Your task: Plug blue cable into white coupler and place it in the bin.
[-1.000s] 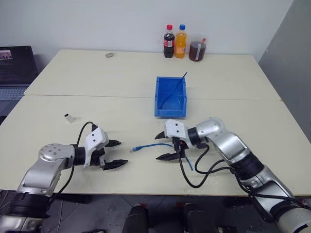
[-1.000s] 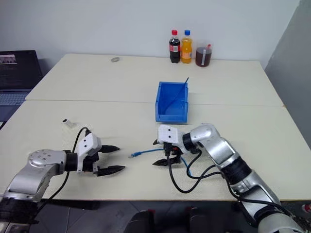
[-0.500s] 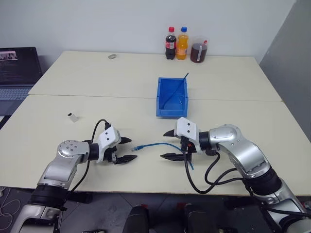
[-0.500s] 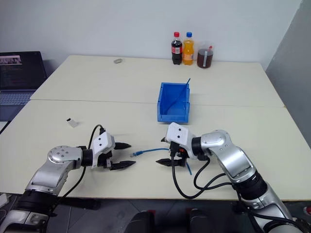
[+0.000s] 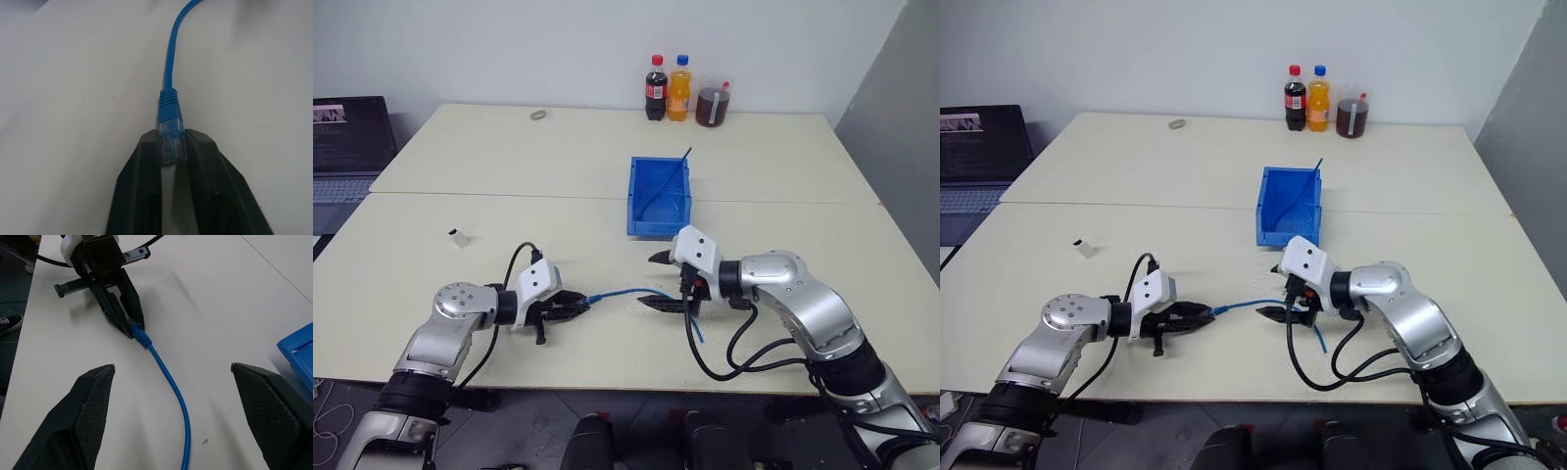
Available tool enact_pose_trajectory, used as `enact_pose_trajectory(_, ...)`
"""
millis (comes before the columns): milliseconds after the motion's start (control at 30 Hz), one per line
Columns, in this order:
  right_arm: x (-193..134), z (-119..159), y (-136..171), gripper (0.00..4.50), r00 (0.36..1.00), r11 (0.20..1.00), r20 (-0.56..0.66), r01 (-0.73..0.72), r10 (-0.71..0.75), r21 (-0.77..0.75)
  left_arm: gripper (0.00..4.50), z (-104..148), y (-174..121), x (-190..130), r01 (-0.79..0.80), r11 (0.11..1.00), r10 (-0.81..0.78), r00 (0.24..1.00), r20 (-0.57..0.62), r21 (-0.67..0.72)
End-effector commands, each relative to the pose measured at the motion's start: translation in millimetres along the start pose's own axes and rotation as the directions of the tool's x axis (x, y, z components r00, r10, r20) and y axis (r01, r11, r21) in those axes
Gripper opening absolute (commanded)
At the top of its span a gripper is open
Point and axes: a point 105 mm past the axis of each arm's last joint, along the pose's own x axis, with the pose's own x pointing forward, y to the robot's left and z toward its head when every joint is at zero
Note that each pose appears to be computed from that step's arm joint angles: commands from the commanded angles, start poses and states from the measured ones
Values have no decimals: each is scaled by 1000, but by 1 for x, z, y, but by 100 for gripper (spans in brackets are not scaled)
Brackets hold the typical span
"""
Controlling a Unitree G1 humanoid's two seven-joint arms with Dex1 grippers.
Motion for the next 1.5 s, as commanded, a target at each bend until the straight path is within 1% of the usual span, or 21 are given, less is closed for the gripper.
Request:
enact_pose_trajectory(33,-12,12,8,404,997,1000,79,-4,6,-27,23,-11,-8,8,0,998,0,1000,-1,-67)
enact_pose_trajectory(133,-20,7,18,404,994,999,106,-17,13,32,23,8,-2,6,-34,997,40,997,72,-71)
enact_pose_trajectory(233,-27,0,30,404,991,984,130,-56,34,168,23,35,3,5,-49,995,64,983,171,-89)
enact_pose_trajectory(333,-27,-1,34,404,986,964,166,-28,-16,263,23,62,3,3,-36,992,67,961,267,-118)
enact_pose_trajectory(500,-21,-2,28,404,969,904,208,34,-134,426,23,93,-5,-1,13,991,36,929,368,-132)
enact_pose_trajectory(600,-17,-1,11,404,940,839,235,85,-246,537,23,110,-11,-4,40,992,16,907,421,-123)
enact_pose_trajectory(633,-15,1,6,404,932,819,247,83,-266,568,23,115,-13,-5,49,992,5,901,433,-115)
enact_pose_trajectory(700,-14,4,2,404,924,799,263,71,-279,597,23,119,-14,-5,55,992,0,897,443,-113)
enact_pose_trajectory(867,-7,20,-2,404,905,769,338,-18,-259,639,23,126,-15,-6,66,989,3,882,471,-131)
enact_pose_trajectory(1000,-4,32,-7,404,879,750,401,-79,-259,657,23,127,-16,-6,68,988,6,881,473,-139)
enact_pose_trajectory(1300,3,38,-2,404,872,732,444,-162,-208,662,23,136,-20,-4,81,987,-4,880,474,-141)
enact_pose_trajectory(1433,5,41,-2,348,864,728,463,-187,-197,659,23,139,-23,-5,96,985,-18,884,468,-144)
enact_pose_trajectory(1467,5,41,-2,318,863,728,465,-189,-197,659,23,139,-23,-5,98,985,-19,884,466,-145)
enact_pose_trajectory(1500,5,41,-2,301,861,727,468,-192,-197,659,23,139,-24,-5,100,984,-20,885,465,-147)
